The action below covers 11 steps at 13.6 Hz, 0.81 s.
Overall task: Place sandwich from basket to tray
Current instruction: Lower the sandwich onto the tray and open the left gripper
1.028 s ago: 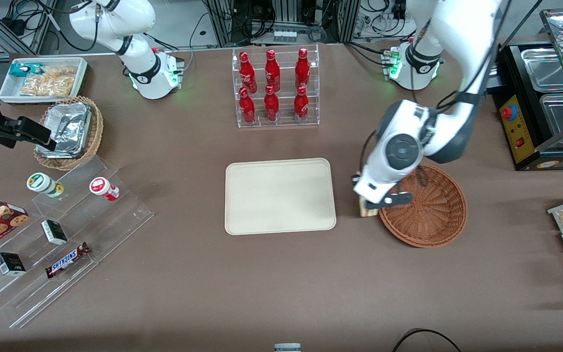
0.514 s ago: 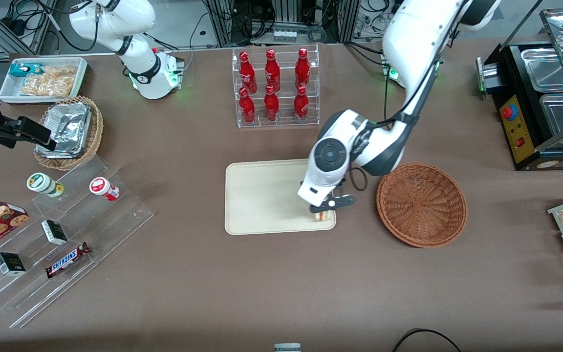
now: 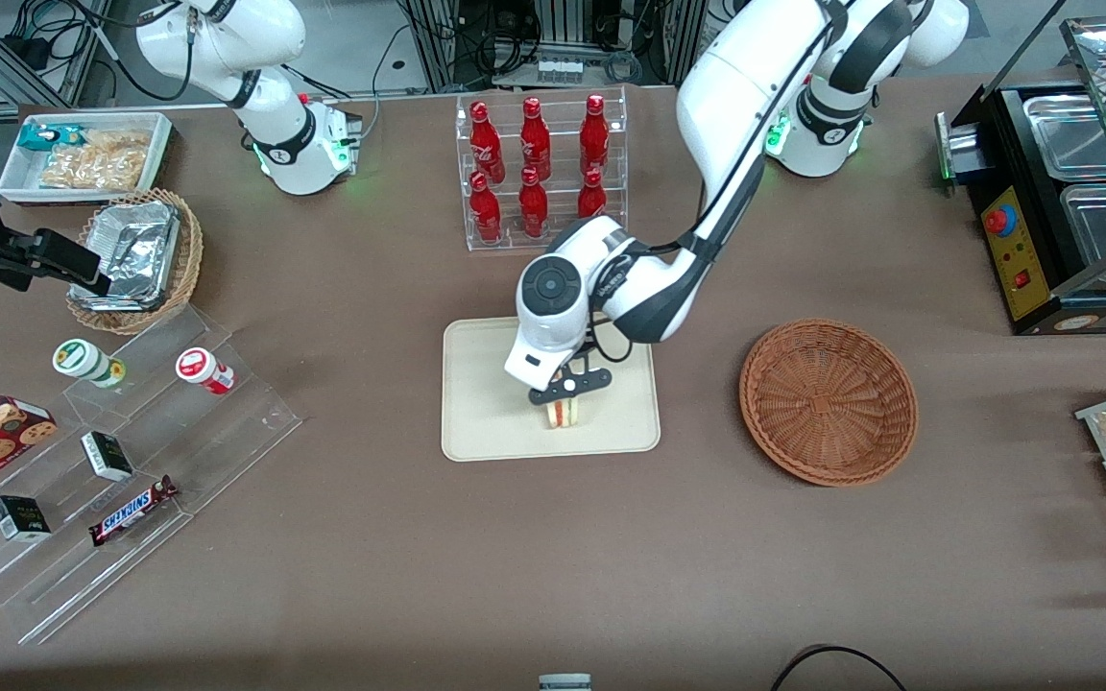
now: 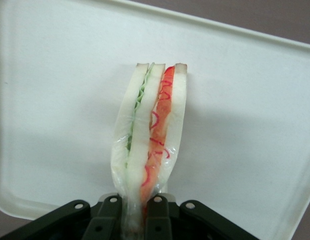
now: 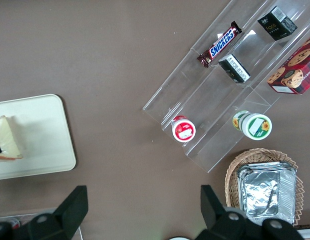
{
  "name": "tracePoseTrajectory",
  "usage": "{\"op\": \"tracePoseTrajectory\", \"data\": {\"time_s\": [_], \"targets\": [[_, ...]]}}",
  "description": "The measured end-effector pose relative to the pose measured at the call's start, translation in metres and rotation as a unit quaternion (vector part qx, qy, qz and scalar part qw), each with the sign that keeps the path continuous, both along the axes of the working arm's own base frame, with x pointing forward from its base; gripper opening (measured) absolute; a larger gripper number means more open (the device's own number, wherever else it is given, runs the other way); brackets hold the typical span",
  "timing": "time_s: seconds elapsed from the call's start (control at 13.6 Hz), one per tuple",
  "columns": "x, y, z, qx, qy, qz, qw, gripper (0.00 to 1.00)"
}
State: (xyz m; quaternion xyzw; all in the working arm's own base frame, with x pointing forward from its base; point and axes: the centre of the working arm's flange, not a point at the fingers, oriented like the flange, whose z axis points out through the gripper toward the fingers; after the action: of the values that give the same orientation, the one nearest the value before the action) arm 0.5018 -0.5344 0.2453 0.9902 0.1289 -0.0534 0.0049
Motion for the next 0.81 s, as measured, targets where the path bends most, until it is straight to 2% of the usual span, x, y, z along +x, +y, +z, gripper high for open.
{"op": "tracePoseTrajectory", "data": {"time_s": [0.37, 0.51, 0.81], "targets": [[-0.003, -0.005, -0.011, 0.004, 0.004, 0.005, 1.0, 0.16], [-0.003, -0.007, -0.01, 0.003, 0.003, 0.012, 0.9999, 0.34], [0.003, -0.012, 0.023, -0.01, -0.009, 0.013, 0.9998, 0.76]]}}
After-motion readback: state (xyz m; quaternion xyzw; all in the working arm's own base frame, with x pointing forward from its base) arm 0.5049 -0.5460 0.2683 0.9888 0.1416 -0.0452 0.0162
